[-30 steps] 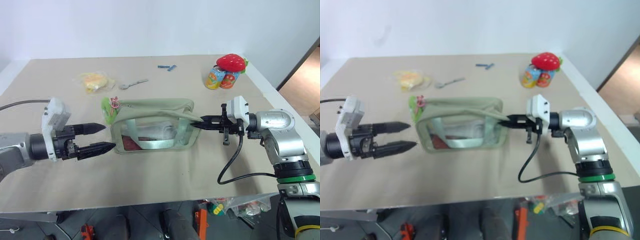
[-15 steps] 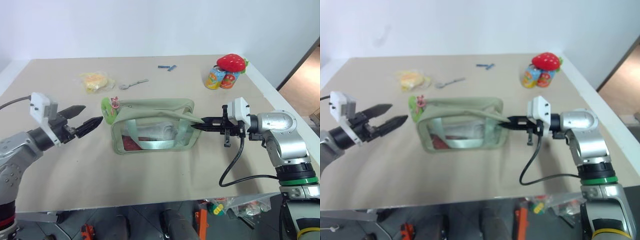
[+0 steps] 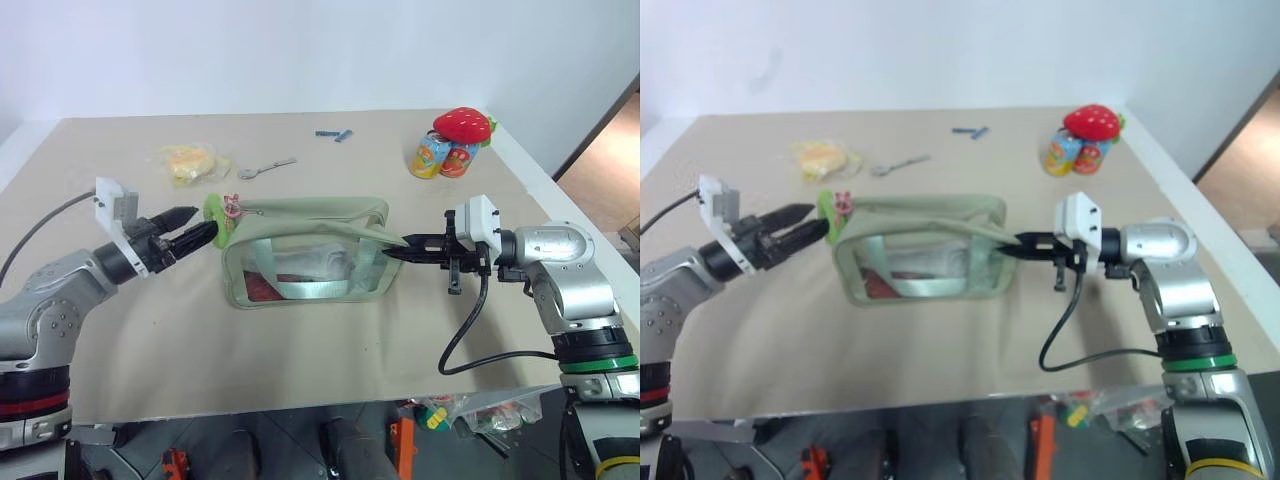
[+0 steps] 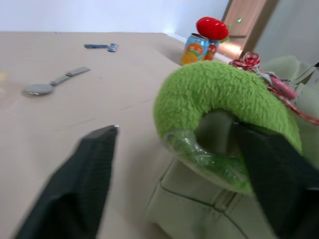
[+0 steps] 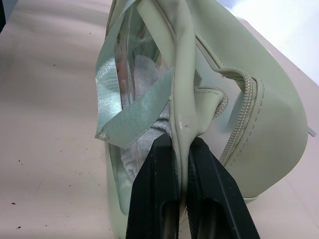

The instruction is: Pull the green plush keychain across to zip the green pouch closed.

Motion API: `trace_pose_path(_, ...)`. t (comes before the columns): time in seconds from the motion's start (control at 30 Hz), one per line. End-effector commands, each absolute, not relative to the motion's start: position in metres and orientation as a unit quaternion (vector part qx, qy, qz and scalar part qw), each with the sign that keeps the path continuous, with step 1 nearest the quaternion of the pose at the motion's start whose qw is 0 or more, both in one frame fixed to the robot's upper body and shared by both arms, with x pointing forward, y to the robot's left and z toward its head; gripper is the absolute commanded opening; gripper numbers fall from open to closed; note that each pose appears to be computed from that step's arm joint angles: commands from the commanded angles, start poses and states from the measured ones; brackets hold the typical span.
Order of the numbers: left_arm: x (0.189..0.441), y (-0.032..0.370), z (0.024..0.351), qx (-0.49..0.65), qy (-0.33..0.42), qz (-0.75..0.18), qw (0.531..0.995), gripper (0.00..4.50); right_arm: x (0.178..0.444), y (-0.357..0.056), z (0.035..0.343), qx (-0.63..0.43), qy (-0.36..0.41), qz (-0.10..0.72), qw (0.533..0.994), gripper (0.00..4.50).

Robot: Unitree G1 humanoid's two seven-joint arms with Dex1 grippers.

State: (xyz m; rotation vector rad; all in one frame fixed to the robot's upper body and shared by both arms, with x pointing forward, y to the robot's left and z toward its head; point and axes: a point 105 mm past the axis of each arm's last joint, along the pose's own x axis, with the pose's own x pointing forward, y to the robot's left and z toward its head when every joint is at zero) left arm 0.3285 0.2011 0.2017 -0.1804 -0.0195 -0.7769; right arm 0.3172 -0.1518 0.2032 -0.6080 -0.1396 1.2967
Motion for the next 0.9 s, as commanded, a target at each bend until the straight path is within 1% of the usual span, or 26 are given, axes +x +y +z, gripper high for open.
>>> trace_pose_path(0.03,0.33,0.201,0.21,-0.096,-0.023,-0.384,0.918,2.41,0.315,-0.157,0.211,-0.295,-0.07,0.583,0.754,0.0)
trace_pose_path(0.17,0.328,0.199,0.215,-0.101,-0.034,-0.387,0.916,0.91,0.315,-0.159,0.211,-0.297,-0.067,0.581,0.755,0.0)
trace_pose_path(0.27,0.326,0.2,0.22,-0.1,-0.042,-0.389,0.915,0.02,0.315,-0.16,0.211,-0.299,-0.065,0.58,0.755,0.0)
trace_pose_path(0.47,0.314,0.189,0.248,-0.097,-0.069,-0.427,0.896,0.02,0.316,-0.16,0.211,-0.301,-0.063,0.581,0.753,0.0)
trace_pose_path(0.53,0.306,0.176,0.263,-0.082,-0.074,-0.461,0.88,0.02,0.317,-0.161,0.212,-0.303,-0.061,0.581,0.753,0.0)
trace_pose_path(0.67,0.302,0.151,0.287,-0.046,-0.092,-0.502,0.859,0.02,0.318,-0.161,0.213,-0.304,-0.06,0.581,0.752,0.0)
trace_pose_path(0.73,0.302,0.14,0.289,-0.03,-0.088,-0.516,0.851,0.02,0.318,-0.161,0.212,-0.305,-0.06,0.581,0.752,0.0)
trace_pose_path(0.83,0.303,0.114,0.285,-0.005,-0.07,-0.548,0.833,0.02,0.319,-0.16,0.211,-0.304,-0.06,0.582,0.752,0.0)
trace_pose_path(0.9,0.306,0.105,0.281,0.002,-0.06,-0.556,0.829,0.02,0.319,-0.159,0.211,-0.303,-0.061,0.582,0.752,0.0)
